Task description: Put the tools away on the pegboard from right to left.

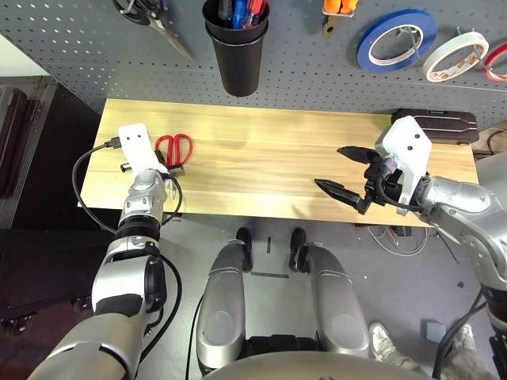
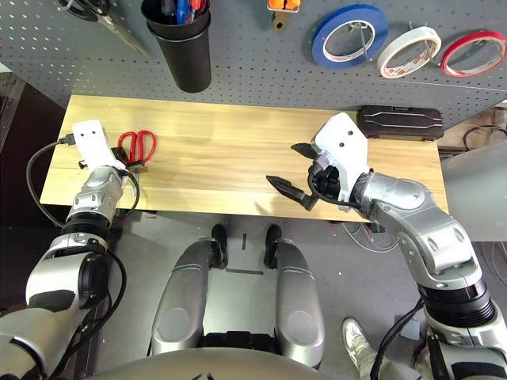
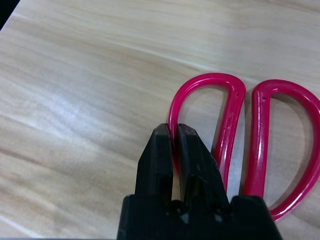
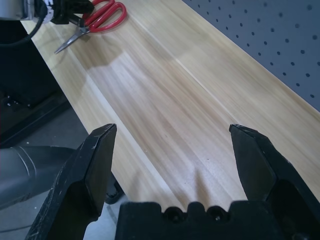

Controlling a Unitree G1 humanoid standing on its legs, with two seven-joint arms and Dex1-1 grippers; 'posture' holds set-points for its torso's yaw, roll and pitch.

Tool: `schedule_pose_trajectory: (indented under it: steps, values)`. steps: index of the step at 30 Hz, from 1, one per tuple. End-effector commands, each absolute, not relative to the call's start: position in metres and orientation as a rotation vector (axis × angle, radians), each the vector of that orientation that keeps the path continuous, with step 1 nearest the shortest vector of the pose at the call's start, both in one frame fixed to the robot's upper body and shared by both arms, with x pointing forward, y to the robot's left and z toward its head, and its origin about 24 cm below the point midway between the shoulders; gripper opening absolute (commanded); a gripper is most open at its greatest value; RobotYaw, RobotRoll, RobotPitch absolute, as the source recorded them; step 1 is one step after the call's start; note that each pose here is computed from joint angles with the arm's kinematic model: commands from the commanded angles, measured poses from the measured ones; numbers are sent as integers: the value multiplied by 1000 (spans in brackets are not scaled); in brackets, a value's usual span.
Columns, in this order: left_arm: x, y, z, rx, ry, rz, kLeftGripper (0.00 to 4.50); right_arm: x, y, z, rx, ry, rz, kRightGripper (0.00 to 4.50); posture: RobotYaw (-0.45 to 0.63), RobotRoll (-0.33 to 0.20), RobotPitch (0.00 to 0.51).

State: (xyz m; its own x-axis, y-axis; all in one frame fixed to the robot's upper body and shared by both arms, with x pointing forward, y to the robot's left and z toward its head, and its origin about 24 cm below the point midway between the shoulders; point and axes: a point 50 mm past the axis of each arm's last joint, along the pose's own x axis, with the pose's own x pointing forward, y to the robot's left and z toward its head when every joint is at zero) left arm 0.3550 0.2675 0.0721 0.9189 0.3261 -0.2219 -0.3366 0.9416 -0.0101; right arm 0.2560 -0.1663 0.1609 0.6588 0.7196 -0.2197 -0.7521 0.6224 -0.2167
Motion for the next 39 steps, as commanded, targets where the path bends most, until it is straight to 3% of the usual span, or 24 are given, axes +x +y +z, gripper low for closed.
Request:
schedule_pose_trajectory:
  steps: [1, 10, 25, 39]
  values:
    - [348, 270, 76, -81, 176, 356, 50, 256, -164, 154, -307, 120, 874, 4500, 58, 0, 440]
    - [320, 260, 122, -200, -115, 398, 50, 272, -162, 153, -319, 46, 911, 4500, 131, 0, 386]
    - [281, 262, 189, -222, -390, 443, 50, 285, -156, 160, -166, -188, 980, 4500, 291, 0, 255]
    - [289, 264, 252, -237, -547, 396, 50, 282, -154, 188, -151, -307, 975, 4500, 269, 0, 210]
